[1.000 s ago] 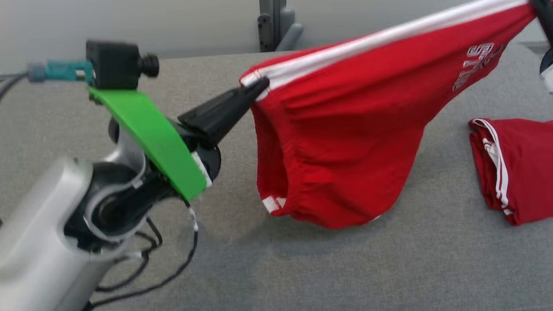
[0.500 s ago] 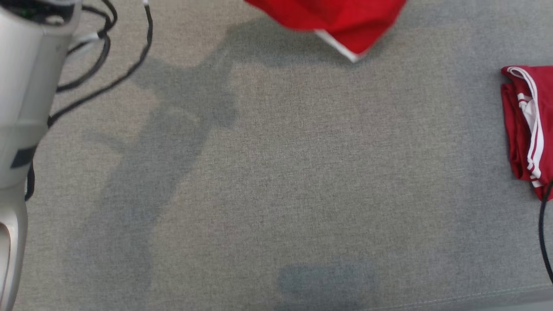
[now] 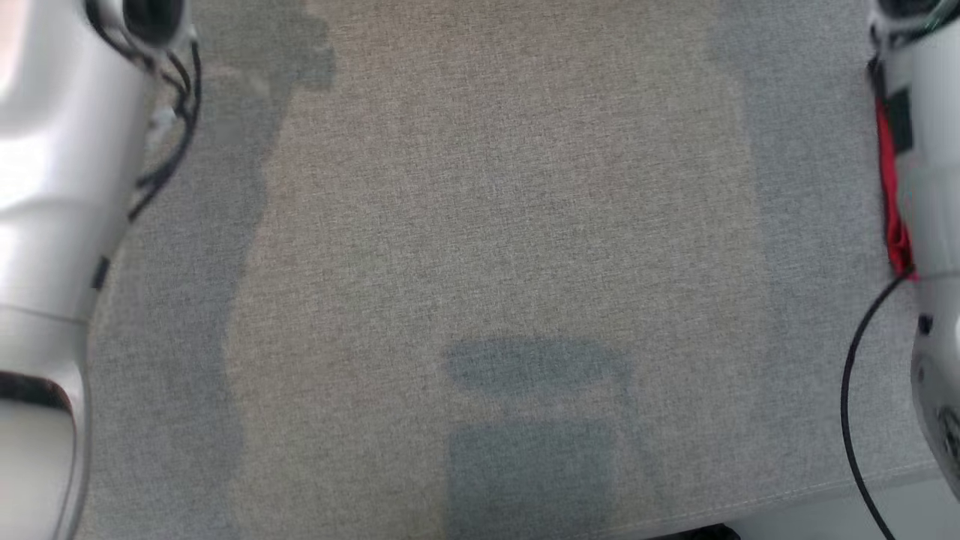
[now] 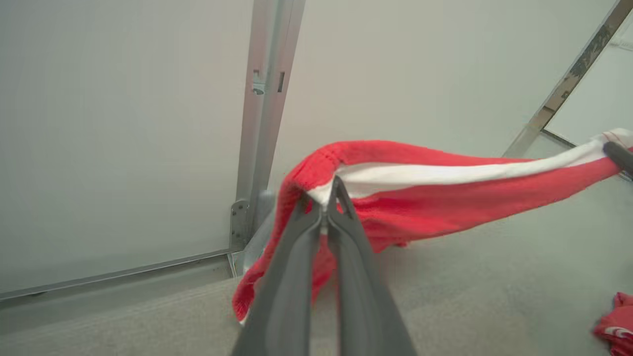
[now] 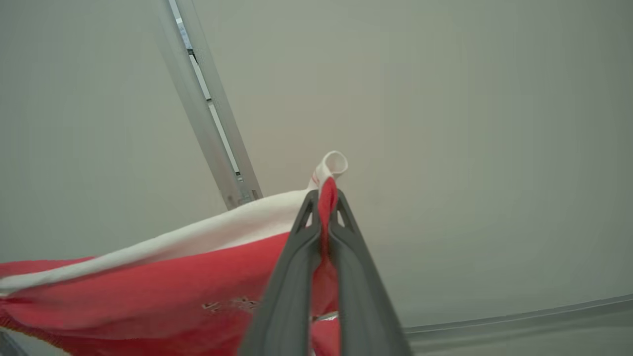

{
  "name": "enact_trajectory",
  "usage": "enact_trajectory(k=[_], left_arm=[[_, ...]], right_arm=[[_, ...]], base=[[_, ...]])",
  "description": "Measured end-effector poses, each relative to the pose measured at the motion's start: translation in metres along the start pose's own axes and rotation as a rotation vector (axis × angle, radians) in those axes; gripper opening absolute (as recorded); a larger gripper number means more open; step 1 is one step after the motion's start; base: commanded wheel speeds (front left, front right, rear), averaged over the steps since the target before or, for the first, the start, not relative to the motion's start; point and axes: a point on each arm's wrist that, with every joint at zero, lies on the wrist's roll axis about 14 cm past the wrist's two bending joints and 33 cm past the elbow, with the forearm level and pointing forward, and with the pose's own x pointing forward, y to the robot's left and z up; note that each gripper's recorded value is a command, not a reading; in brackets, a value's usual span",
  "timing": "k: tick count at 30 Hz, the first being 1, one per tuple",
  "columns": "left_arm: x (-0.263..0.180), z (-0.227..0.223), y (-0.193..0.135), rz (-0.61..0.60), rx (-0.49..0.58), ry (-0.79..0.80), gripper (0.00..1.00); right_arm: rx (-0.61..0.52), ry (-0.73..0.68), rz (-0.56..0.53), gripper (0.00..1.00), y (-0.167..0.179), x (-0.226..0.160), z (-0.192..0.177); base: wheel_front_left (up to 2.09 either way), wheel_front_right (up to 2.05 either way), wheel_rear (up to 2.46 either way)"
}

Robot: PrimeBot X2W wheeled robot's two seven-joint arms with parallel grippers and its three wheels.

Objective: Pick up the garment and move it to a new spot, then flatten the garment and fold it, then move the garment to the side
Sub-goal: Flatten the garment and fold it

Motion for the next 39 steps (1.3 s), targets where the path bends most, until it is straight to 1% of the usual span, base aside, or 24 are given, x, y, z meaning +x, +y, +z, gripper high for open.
enact_trajectory(k=[2, 4, 6, 9, 11, 13, 15, 17, 19, 22, 24, 26, 31, 33, 36, 39], left_arm=[[-0.013, -0.036, 0.0, 0.0, -0.023, 0.064, 0.0], [-0.026, -0.052, -0.003, -0.004, -0.068, 0.078, 0.0], [-0.043, -0.072, -0.009, -0.022, -0.082, 0.111, 0.0], [-0.078, -0.109, -0.028, -0.071, -0.111, 0.19, 0.0], [-0.107, -0.128, -0.04, -0.096, -0.128, 0.234, 0.0], [-0.135, -0.142, -0.051, -0.115, -0.13, 0.277, 0.0], [-0.162, -0.153, -0.059, -0.109, -0.105, 0.313, 0.0], [-0.188, -0.162, -0.069, -0.091, -0.117, 0.337, 0.0], [-0.211, -0.167, -0.083, -0.071, -0.163, 0.349, 0.0], [-0.244, -0.172, -0.098, -0.04, -0.182, 0.369, 0.0], [-0.265, -0.176, -0.111, -0.016, -0.226, 0.384, 0.0], [-0.284, -0.176, -0.123, 0.015, -0.266, 0.387, 0.0], [-0.311, -0.161, -0.151, 0.072, -0.367, 0.339, 0.0], [-0.317, -0.152, -0.155, 0.097, -0.399, 0.309, 0.0], [-0.318, -0.139, -0.159, 0.13, -0.482, 0.259, 0.0], [-0.313, -0.133, -0.154, 0.144, -0.485, 0.235, 0.0]], right_arm=[[-0.009, 0.083, 0.009, 0.0, -0.004, -0.024, -0.03], [-0.002, 0.123, 0.025, 0.0, -0.006, -0.044, -0.043], [0.002, 0.165, 0.041, 0.0, -0.008, -0.066, -0.054], [0.017, 0.239, 0.042, 0.0, -0.015, -0.105, -0.071], [0.014, 0.288, 0.035, 0.0, -0.023, -0.132, -0.077], [-0.002, 0.317, 0.03, 0.0, -0.03, -0.156, -0.076], [0.009, 0.328, 0.016, 0.0, -0.034, -0.175, -0.071], [0.007, 0.349, 0.002, 0.0, -0.038, -0.197, -0.069], [0.005, 0.364, -0.009, 0.0, -0.039, -0.217, -0.066], [-0.017, 0.383, -0.02, 0.0, -0.041, -0.246, -0.059], [-0.021, 0.399, -0.031, 0.0, -0.041, -0.269, -0.056], [-0.007, 0.403, -0.068, 0.0, -0.045, -0.292, -0.051], [0.012, 0.383, -0.125, 0.0, -0.049, -0.335, -0.031], [0.013, 0.367, -0.138, 0.0, -0.05, -0.343, -0.023], [0.016, 0.31, -0.128, 0.0, -0.045, -0.335, -0.009], [0.01, 0.299, -0.108, 0.0, -0.04, -0.321, -0.007]], base=[[0.0, 0.0, 0.0], [0.0, 0.0, 0.0], [0.0, 0.0, 0.0], [0.0, 0.0, 0.0], [0.0, 0.0, 0.0], [0.0, 0.0, 0.0], [0.0, 0.0, 0.0], [0.0, 0.0, 0.0], [0.0, 0.0, 0.0], [0.0, 0.0, 0.0], [0.0, 0.0, 0.0], [0.0, 0.0, 0.0], [0.0, 0.0, 0.0], [0.0, 0.0, 0.0], [0.0, 0.0, 0.0], [0.0, 0.0, 0.0]])
